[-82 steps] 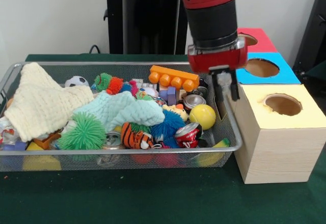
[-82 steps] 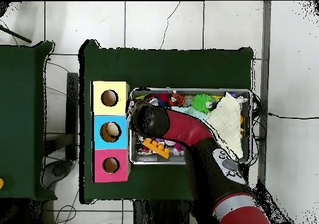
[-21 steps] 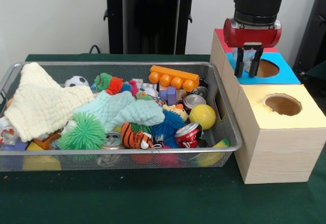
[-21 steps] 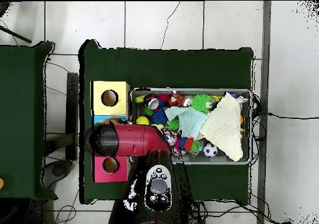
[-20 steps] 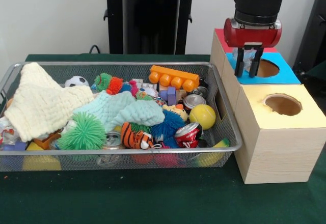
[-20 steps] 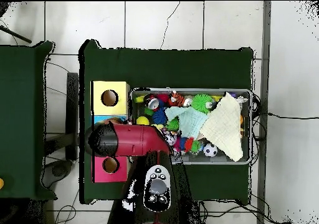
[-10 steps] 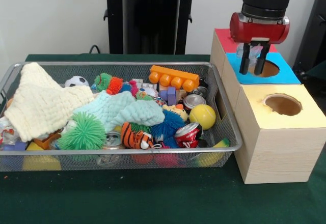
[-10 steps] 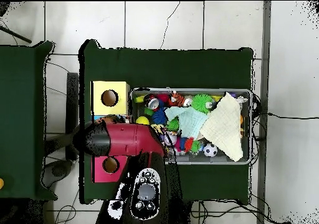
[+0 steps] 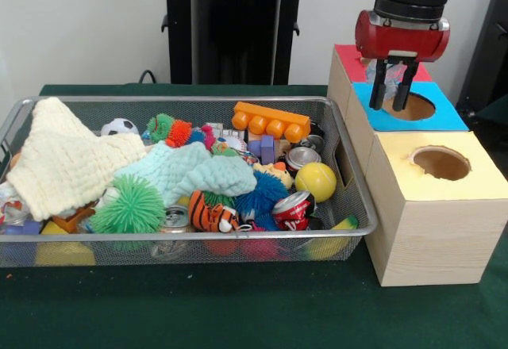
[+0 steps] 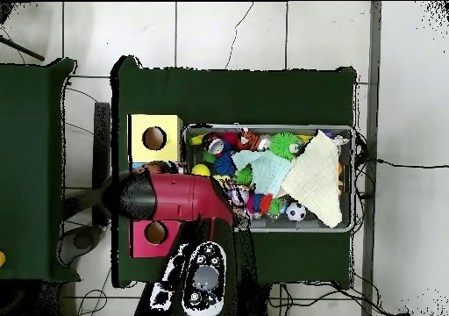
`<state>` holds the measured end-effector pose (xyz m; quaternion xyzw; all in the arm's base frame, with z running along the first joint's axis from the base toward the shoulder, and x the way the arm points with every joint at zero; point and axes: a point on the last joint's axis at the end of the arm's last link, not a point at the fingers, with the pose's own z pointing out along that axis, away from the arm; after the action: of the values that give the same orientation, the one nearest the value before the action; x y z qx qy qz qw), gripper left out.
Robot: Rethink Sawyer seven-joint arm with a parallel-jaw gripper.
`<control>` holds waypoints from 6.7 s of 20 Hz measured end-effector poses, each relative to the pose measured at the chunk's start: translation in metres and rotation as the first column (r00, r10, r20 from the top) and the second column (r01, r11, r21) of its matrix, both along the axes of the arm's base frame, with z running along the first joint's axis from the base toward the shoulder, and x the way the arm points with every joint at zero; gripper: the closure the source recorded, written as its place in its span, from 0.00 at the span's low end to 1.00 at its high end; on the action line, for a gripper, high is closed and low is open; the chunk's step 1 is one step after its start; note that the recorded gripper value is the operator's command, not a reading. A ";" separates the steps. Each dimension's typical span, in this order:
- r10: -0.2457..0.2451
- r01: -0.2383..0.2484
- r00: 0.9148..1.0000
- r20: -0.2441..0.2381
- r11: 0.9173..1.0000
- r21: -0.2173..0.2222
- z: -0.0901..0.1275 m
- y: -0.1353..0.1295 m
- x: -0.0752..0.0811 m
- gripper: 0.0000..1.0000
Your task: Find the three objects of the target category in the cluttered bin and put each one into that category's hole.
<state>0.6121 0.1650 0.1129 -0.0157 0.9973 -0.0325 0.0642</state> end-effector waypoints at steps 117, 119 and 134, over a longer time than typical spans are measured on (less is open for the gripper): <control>-0.077 0.086 0.994 0.072 0.988 -0.130 -0.032 0.047 -0.039 1.00; -0.078 0.087 0.994 0.075 0.988 -0.130 -0.032 0.047 -0.038 1.00; -0.076 0.086 0.994 0.084 0.988 -0.130 -0.032 0.065 -0.044 1.00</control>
<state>0.5682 0.2300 0.0805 0.0219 0.9893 -0.1025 0.1010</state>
